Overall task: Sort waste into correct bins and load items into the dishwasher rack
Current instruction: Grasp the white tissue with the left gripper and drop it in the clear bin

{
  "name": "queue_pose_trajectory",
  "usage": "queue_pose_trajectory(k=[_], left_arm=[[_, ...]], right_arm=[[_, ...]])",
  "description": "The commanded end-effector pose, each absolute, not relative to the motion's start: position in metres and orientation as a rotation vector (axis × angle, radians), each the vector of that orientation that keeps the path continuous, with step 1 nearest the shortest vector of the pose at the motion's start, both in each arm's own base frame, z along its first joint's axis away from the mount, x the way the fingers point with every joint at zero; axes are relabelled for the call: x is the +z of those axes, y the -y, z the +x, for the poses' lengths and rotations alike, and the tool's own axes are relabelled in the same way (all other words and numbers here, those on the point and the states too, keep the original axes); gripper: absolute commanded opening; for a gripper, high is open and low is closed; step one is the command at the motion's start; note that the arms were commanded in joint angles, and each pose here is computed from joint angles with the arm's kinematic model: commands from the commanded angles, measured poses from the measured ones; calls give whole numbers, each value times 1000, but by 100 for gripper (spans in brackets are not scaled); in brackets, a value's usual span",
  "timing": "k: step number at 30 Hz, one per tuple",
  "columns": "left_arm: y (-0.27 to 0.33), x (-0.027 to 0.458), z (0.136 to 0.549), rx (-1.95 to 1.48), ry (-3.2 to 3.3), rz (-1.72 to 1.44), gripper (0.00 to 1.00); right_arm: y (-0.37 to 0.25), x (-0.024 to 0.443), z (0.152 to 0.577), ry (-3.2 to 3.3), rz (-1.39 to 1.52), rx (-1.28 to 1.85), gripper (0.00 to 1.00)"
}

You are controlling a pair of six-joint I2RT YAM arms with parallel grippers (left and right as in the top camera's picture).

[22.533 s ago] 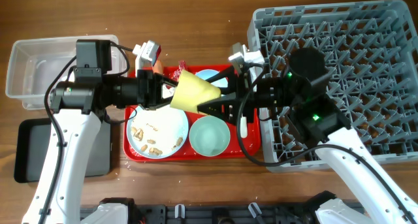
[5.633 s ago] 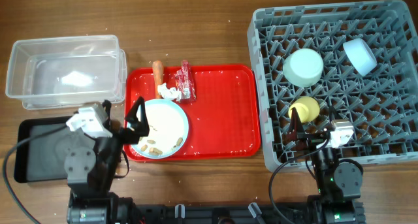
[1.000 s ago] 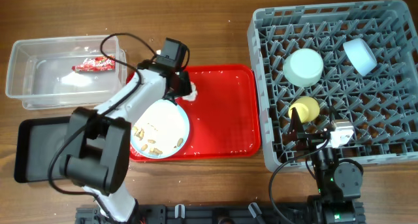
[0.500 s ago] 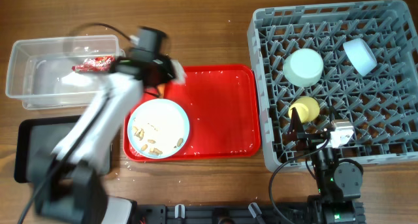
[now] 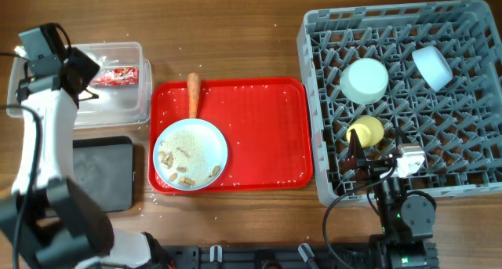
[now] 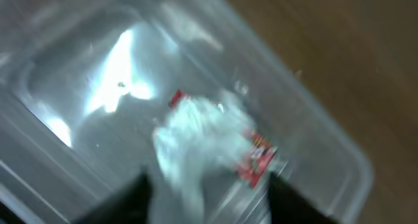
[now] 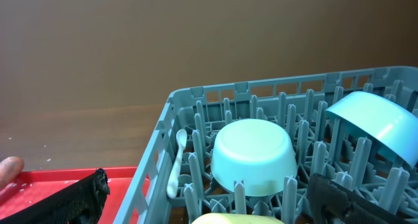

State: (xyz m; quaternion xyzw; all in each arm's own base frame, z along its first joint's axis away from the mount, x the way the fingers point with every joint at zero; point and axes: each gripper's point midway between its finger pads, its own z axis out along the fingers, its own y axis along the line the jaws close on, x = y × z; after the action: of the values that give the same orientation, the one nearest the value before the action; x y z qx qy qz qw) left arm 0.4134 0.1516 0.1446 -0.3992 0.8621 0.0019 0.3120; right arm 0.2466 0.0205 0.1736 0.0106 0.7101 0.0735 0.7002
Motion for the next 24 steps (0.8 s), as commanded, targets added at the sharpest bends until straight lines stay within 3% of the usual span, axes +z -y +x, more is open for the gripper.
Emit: queue_pose_trajectory(k=[1,6,8,11,17,24], left_arm=[[-117,151,419,-118,-2363,-934,100],[-47,172,417,-178,-2444,-731,95],[-1,162,409,-195,-2543,-599,86],[36,137,402,-131,-2628,-478,85],[71,72,413,47,-2702,-280,56],[66,20,429,103,-2733,-296,47]], right_arm=[[-22,176,246,-1571,28,182,100],[-22,176,246,-1571,28,182,100],[-22,176,246,-1571,28,182,100],[-22,176,246,-1571,28,182,100],[-22,176,246,-1571,28,181,100],[-22,176,246,-1571,28,182,100]])
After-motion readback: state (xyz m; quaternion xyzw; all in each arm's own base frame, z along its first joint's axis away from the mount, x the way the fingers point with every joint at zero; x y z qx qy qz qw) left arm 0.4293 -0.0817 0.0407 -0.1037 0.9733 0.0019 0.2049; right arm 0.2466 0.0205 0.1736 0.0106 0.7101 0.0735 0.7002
